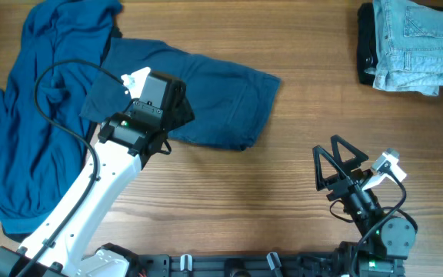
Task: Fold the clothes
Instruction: 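Reach the right gripper to the pants' right end and grasp it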
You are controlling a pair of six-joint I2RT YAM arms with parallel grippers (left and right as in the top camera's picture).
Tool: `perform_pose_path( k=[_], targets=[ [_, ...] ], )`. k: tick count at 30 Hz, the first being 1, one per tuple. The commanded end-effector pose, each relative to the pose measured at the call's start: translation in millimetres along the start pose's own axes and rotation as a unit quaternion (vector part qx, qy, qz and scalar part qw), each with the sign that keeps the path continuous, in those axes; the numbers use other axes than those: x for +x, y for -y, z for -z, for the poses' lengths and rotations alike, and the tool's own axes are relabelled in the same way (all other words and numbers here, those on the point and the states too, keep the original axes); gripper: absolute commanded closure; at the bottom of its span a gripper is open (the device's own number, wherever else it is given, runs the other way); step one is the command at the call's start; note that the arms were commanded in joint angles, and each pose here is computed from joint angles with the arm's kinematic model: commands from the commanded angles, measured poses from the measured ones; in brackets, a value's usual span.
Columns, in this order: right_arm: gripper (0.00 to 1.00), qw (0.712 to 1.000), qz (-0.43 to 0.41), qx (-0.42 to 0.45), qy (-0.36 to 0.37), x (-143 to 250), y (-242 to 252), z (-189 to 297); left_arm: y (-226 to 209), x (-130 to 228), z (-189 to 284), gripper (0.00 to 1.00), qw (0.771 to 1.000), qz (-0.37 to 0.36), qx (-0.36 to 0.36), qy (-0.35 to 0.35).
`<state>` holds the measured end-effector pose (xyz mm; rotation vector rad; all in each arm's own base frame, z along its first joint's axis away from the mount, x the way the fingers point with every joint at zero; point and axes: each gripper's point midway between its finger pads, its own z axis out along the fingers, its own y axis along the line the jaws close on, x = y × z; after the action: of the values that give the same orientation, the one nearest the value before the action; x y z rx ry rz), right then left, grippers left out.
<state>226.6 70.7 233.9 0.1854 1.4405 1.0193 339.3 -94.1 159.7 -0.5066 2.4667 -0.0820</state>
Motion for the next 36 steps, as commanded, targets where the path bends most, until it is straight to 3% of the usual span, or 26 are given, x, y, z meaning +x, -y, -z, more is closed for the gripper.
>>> perform_pose_path(
  k=[1, 4, 8, 12, 13, 17, 20, 26, 32, 36],
  targets=[
    [0.01, 0.998, 0.065, -0.010, -0.005, -24.6, -26.6, -8.5, -1.0, 1.0, -2.6, 0.00, 1.000, 0.004, -0.001, -0.004],
    [0.01, 0.995, 0.100, 0.002, -0.027, -43.2, -31.5, -28.8, -1.0, 0.9, -2.6, 0.00, 1.000, 0.004, -0.001, -0.004],
    [0.01, 0.988, 0.077, 0.037, -0.128, -48.1, -12.2, -73.6, -1.2, 1.1, -2.6, 0.00, 1.000, 0.004, -0.001, -0.004],
    [0.01, 0.961, 0.008, 0.059, -0.272, -8.7, 17.0, -118.4, -14.9, -6.4, -5.7, 0.00, 1.000, 0.022, -0.015, -0.002],
    [0.00, 0.935, -0.014, 0.084, -0.344, 26.7, 33.4, -138.3, -29.8, -9.0, -8.0, 0.00, 0.999, 0.036, -0.032, -0.009],
    [0.00, 0.901, 0.002, 0.112, -0.419, 75.1, 60.6, -156.7, -46.7, -7.3, -9.2, 0.00, 0.997, 0.045, -0.055, -0.021],
    [0.00, 0.891, -0.044, 0.142, -0.428, 97.4, 90.5, -164.8, -54.4, 1.7, -7.8, 0.00, 0.996, 0.040, -0.070, -0.040],
    [0.00, 0.877, -0.020, 0.186, -0.443, 108.8, 116.6, -155.4, -54.6, 1.9, -7.7, 0.00, 0.996, 0.040, -0.071, -0.040],
    [0.00, 0.831, -0.128, 0.268, -0.470, 143.3, 143.3, -132.7, -46.2, 0.9, -8.8, 0.00, 0.997, 0.044, -0.050, -0.042],
    [0.00, 0.809, -0.187, 0.248, -0.499, 169.3, 142.9, -127.9, -43.9, 2.6, -8.9, 0.00, 0.997, 0.045, -0.043, -0.047]
  ],
)
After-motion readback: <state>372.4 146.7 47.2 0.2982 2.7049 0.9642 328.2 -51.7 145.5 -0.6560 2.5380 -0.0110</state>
